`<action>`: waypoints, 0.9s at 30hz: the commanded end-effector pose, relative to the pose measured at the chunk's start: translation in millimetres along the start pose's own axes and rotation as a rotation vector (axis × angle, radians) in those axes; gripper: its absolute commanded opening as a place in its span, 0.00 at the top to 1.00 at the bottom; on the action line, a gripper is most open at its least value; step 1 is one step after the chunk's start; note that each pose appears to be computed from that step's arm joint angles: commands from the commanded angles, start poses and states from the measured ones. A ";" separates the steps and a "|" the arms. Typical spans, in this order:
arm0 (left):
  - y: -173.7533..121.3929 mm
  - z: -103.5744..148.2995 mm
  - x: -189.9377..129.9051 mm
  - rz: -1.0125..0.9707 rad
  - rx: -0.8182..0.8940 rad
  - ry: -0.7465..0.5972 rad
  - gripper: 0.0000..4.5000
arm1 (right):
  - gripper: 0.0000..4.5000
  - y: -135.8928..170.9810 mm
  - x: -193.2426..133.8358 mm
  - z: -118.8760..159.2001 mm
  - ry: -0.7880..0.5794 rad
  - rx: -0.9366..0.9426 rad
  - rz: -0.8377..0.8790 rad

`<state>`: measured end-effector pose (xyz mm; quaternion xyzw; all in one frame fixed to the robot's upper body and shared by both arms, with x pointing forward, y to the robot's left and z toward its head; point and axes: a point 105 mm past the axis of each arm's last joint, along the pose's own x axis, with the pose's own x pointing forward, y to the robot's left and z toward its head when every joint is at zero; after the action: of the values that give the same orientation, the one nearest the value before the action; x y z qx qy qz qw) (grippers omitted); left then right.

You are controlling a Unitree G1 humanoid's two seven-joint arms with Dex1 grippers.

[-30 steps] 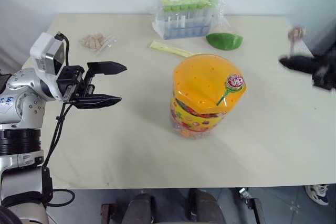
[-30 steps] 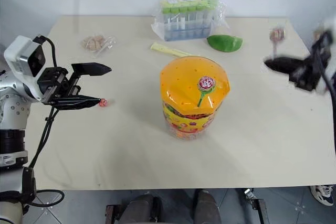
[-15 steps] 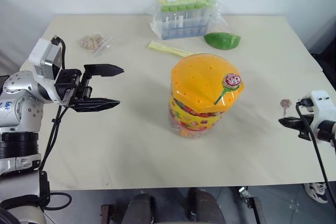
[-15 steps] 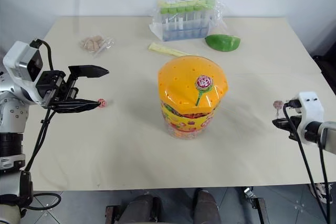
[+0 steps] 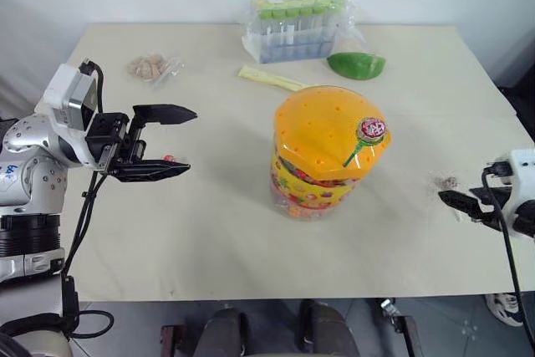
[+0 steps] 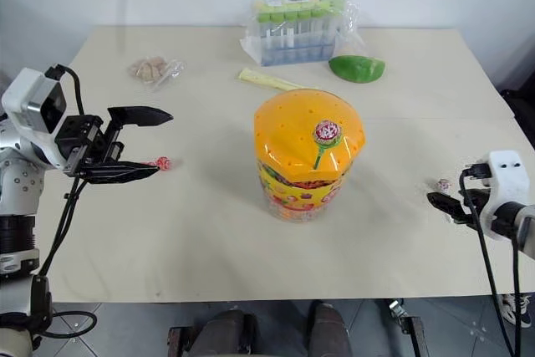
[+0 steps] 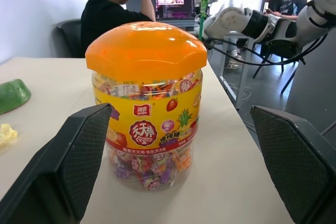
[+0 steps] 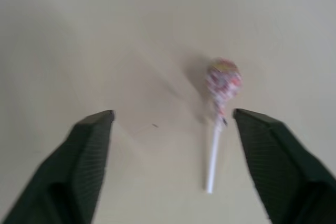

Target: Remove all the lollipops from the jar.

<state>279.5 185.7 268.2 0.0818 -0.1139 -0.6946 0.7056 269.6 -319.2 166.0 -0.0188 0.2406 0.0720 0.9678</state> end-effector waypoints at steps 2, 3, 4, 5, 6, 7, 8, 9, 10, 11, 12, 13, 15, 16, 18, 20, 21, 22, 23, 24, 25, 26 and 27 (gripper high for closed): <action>-0.4 10.3 -0.8 -0.056 0.035 -0.013 0.00 | 0.00 23.3 -38.1 33.7 -0.135 -0.120 0.090; 0.5 10.3 -0.7 -0.059 0.035 -0.014 0.00 | 0.00 29.5 -43.9 38.0 -0.160 -0.140 0.116; 1.5 10.1 -0.4 -0.064 0.033 -0.016 0.00 | 0.00 38.1 -50.7 45.2 -0.202 -0.160 0.153; 2.7 10.0 -0.2 -0.068 0.031 -0.017 0.00 | 0.00 46.8 -56.7 52.4 -0.248 -0.192 0.184; 4.1 9.8 0.0 -0.071 0.031 -0.018 0.00 | 0.00 55.1 -62.2 60.2 -0.303 -0.238 0.206; 5.9 9.9 0.5 -0.075 0.030 -0.021 0.00 | 0.00 67.4 -68.8 69.9 -0.374 -0.296 0.243; 7.4 10.0 0.7 -0.076 0.030 -0.023 0.00 | 0.00 75.5 -73.1 75.6 -0.418 -0.334 0.267; 8.8 9.9 1.2 -0.080 0.029 -0.025 0.00 | 0.00 86.5 -78.3 83.7 -0.481 -0.369 0.302; 10.1 9.8 1.5 -0.082 0.028 -0.027 0.00 | 0.00 93.3 -81.3 88.7 -0.520 -0.388 0.324; 11.5 10.0 2.2 -0.087 0.027 -0.029 0.00 | 0.00 107.4 -83.5 93.5 -0.546 -0.418 0.383; 12.4 10.1 2.7 -0.091 0.026 -0.030 0.00 | 0.00 117.1 -85.2 96.1 -0.560 -0.440 0.425; 13.0 10.2 3.1 -0.093 0.026 -0.032 0.00 | 0.00 125.7 -85.4 96.3 -0.554 -0.457 0.465; 14.2 10.4 3.9 -0.097 0.025 -0.031 0.00 | 0.00 143.9 -85.3 96.4 -0.544 -0.500 0.553; 14.9 10.4 4.2 -0.097 0.025 -0.030 0.00 | 0.00 150.6 -85.5 96.7 -0.543 -0.516 0.586; 15.9 11.3 4.2 -0.098 0.026 -0.029 0.00 | 0.00 167.7 -86.8 97.1 -0.543 -0.545 0.682; 15.5 11.8 3.3 -0.097 0.027 -0.020 0.00 | 0.00 186.3 -87.9 94.6 -0.542 -0.565 0.797; 15.1 12.1 3.1 -0.097 0.028 -0.017 0.00 | 0.00 192.6 -87.8 92.3 -0.535 -0.577 0.838; 14.9 12.3 3.0 -0.098 0.029 -0.016 0.00 | 0.00 195.7 -87.3 90.9 -0.529 -0.584 0.859; 14.3 12.8 2.8 -0.099 0.028 -0.017 0.00 | 0.00 198.3 -85.4 91.7 -0.535 -0.589 0.871; 13.7 13.2 2.7 -0.100 0.029 -0.016 0.00 | 0.00 201.0 -83.3 92.9 -0.543 -0.598 0.883; 13.3 13.5 2.6 -0.100 0.029 -0.016 0.00 | 0.00 202.9 -81.8 93.8 -0.549 -0.604 0.890; 13.2 13.4 2.4 -0.099 0.029 -0.015 0.00 | 0.00 205.3 -79.9 95.7 -0.557 -0.607 0.899; 13.2 13.3 2.3 -0.099 0.029 -0.014 0.00 | 0.00 206.8 -78.7 96.9 -0.562 -0.609 0.904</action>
<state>304.1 180.9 277.7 0.0699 -0.1130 -0.6919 0.7096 214.0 -119.7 281.5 -0.1636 -0.0493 0.5426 0.8225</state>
